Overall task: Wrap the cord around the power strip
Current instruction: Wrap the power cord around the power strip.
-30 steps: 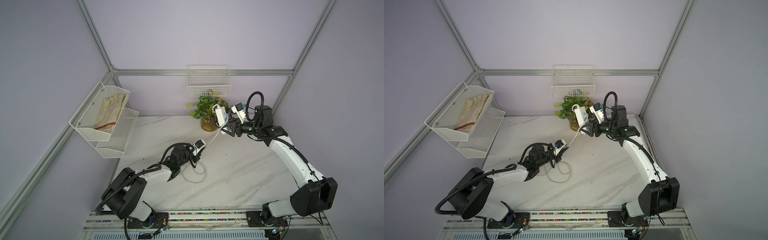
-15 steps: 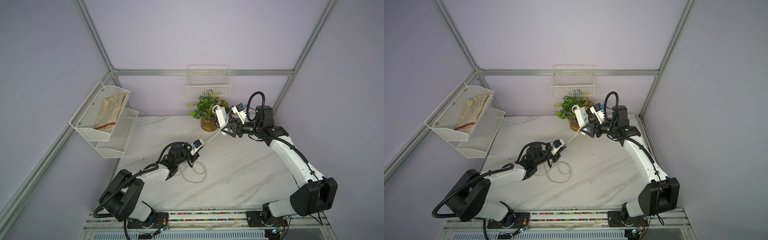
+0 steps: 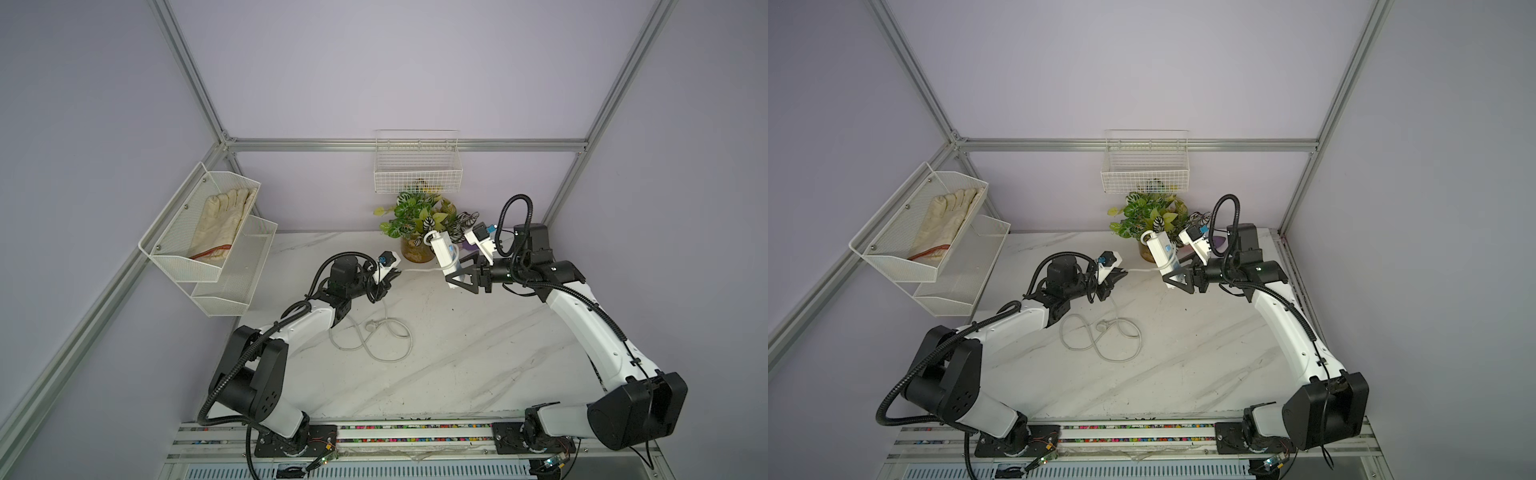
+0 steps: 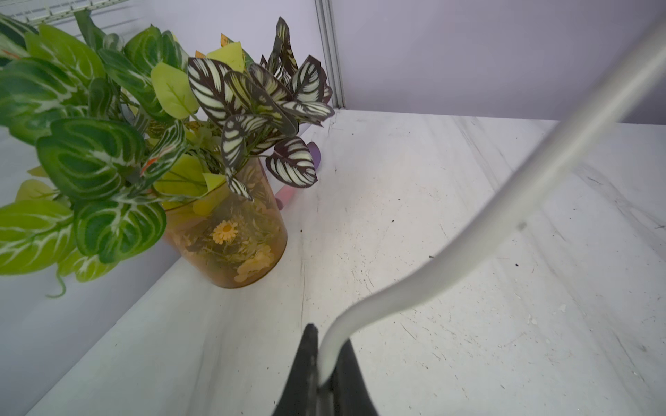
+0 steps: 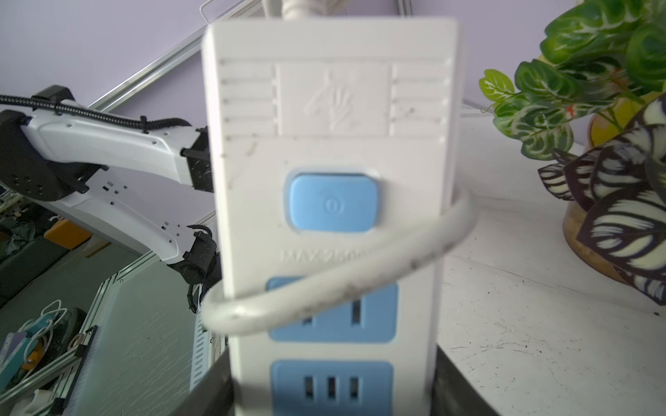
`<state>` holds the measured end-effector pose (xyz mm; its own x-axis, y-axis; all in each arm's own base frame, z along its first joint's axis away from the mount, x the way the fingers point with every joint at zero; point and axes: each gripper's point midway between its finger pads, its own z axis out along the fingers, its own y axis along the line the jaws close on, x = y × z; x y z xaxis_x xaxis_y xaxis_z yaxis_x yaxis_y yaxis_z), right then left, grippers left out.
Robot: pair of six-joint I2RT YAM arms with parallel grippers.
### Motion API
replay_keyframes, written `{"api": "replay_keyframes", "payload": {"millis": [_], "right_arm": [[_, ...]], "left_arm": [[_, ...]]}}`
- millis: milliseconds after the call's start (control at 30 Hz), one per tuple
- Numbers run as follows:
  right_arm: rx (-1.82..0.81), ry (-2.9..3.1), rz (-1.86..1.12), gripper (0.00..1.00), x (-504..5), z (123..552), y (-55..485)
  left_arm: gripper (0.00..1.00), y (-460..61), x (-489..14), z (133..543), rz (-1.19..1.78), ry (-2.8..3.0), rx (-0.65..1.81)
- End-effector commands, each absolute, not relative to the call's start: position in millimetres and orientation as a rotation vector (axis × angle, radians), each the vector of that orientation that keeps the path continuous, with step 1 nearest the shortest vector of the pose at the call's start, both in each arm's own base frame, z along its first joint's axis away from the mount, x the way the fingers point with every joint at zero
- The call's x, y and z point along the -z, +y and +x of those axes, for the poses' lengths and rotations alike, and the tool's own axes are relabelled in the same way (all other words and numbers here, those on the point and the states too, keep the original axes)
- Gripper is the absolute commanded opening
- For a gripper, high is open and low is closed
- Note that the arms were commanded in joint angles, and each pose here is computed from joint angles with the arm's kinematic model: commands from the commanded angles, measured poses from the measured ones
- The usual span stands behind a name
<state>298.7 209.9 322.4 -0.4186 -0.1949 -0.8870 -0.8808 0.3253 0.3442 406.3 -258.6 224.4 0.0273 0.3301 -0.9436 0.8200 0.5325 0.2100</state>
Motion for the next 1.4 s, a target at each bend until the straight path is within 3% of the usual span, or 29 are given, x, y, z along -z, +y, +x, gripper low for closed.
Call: {"api": "replay_keyframes", "payload": {"millis": [0,233,500,967,1367], "right_arm": [[-1.176,1.673,-1.148,0.0,-322.9,259.8,219.4],[-1.143,1.633,-1.339,0.0,-294.5,228.6,235.1],[-1.038,1.781,-1.481,0.0,-242.2,223.8,246.0],[-0.673,2.182,-1.378,0.0,-188.0,272.8,222.5],[-0.451,2.418,-1.249,0.0,-164.2,313.9,211.5]], "left_arm": [[0.0,-259.5,-247.5,434.7,1.016,1.545,0.509],[0.0,-273.2,-264.0,454.5,1.062,1.524,0.538],[0.0,-274.3,-275.3,455.7,1.102,1.511,0.506],[0.0,-260.4,-301.7,438.8,1.203,1.466,0.318],[0.0,-283.0,-328.7,415.1,1.238,1.418,0.236]]}}
